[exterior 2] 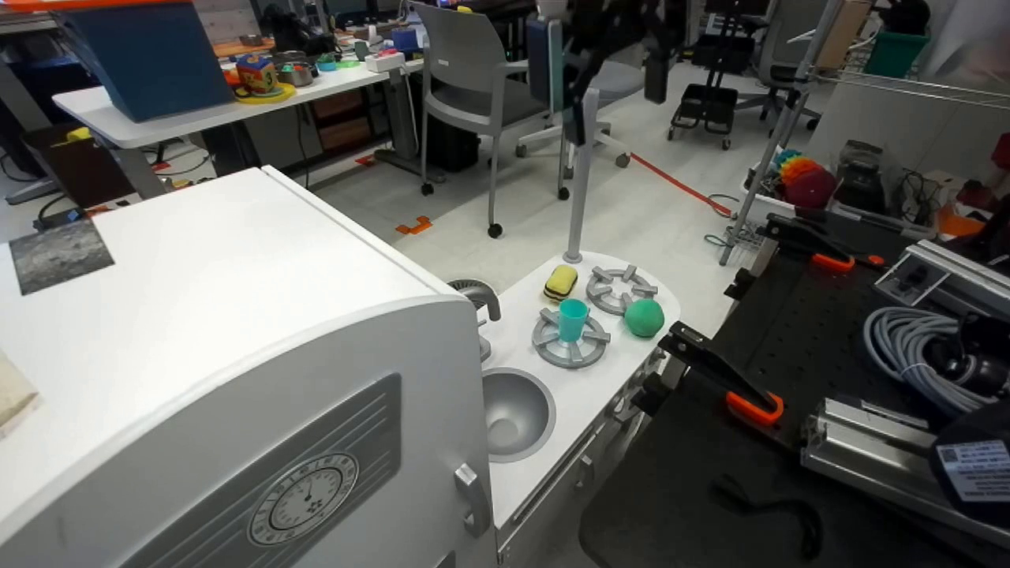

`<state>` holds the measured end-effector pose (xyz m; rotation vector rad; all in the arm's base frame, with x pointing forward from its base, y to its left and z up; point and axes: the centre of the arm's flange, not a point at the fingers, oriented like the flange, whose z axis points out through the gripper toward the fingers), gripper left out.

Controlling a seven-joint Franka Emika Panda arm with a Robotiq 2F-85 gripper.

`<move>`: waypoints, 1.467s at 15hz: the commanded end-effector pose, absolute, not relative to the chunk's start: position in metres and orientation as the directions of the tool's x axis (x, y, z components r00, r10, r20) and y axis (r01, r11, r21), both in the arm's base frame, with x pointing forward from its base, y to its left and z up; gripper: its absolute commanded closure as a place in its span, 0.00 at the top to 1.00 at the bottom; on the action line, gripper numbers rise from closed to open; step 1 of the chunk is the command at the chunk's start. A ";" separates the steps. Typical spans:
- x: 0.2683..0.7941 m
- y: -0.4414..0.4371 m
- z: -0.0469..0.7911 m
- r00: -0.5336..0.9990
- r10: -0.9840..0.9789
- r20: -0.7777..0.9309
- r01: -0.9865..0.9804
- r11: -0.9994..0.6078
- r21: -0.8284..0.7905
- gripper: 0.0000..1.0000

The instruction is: Move the tap nozzle to the left

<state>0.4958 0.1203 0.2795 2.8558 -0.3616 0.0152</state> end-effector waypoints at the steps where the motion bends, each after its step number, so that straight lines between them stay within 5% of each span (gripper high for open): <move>1: 0.554 0.134 0.204 0.977 -0.207 0.044 -0.211 -0.940 0.268 1.00; 11: 0.623 0.159 0.023 0.994 -0.006 0.105 -0.033 -0.966 0.257 1.00; 22: 0.634 0.211 -0.012 0.941 0.312 0.128 0.271 -0.925 0.265 1.00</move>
